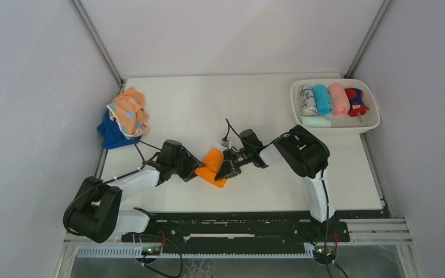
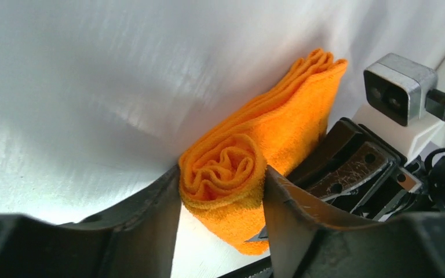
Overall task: Roll the towels
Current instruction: Roll the towel at the center of the board.
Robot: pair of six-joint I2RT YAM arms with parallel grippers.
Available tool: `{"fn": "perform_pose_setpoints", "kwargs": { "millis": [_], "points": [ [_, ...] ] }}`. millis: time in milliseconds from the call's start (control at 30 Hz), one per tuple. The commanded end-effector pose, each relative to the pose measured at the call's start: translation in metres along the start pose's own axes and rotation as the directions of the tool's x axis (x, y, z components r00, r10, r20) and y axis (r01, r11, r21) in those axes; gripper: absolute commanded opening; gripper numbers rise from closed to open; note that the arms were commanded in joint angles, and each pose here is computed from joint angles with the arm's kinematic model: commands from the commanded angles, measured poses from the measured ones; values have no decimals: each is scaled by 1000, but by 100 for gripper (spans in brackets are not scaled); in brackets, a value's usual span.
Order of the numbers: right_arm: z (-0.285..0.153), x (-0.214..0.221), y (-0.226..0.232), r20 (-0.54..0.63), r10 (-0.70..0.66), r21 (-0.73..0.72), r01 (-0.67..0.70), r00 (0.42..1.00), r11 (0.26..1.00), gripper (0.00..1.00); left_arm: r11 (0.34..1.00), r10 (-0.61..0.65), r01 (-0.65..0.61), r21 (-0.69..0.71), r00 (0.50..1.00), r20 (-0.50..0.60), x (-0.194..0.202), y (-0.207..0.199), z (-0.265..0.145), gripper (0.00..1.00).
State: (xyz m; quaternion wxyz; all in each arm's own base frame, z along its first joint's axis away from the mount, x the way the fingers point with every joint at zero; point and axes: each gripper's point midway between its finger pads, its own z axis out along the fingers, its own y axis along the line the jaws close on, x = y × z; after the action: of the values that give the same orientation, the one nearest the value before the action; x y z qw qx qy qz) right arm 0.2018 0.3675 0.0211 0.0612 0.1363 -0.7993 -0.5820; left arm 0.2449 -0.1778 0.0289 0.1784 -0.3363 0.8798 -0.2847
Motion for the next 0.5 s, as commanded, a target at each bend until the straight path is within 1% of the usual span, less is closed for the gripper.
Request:
{"fn": "perform_pose_setpoints", "kwargs": {
  "millis": [0, 33, 100, 133, 233, 333, 400, 467],
  "points": [
    [0, 12, -43, 28, 67, 144, -70, 997, 987, 0, 996, 2, -1, -94, 1000, 17, 0, 21, 3, 53],
    [0, 12, -41, 28, 54, 152, -57, 998, 987, 0, 995, 6, -4, -100, 1000, 19, 0, 22, 2, 49],
    [0, 10, -35, 25, 13, 167, -17, 1000, 986, 0, 993, 25, -21, -117, 999, 34, -3, 24, -3, 36],
    [1, 9, -31, 22, -13, 174, 9, 1000, 985, 2, 991, 37, -30, -130, 998, 46, -6, 25, -6, 31],
    [1, 7, -16, 8, -98, 224, 94, 995, 970, 11, 981, 80, -66, -181, 994, 71, -13, 29, -17, 24],
    [2, 5, 2, -7, -222, 284, 215, 975, 935, 23, 970, 120, -98, -221, 989, 89, -19, 30, -27, 21],
    [-1, 1, 17, -9, -321, 331, 306, 947, 893, 29, 962, 145, -117, -248, 985, 96, -23, 32, -32, 21],
    [-6, -6, 30, -4, -429, 399, 395, 903, 828, 34, 951, 170, -139, -275, 981, 91, -25, 34, -35, 19]
  ]
}}
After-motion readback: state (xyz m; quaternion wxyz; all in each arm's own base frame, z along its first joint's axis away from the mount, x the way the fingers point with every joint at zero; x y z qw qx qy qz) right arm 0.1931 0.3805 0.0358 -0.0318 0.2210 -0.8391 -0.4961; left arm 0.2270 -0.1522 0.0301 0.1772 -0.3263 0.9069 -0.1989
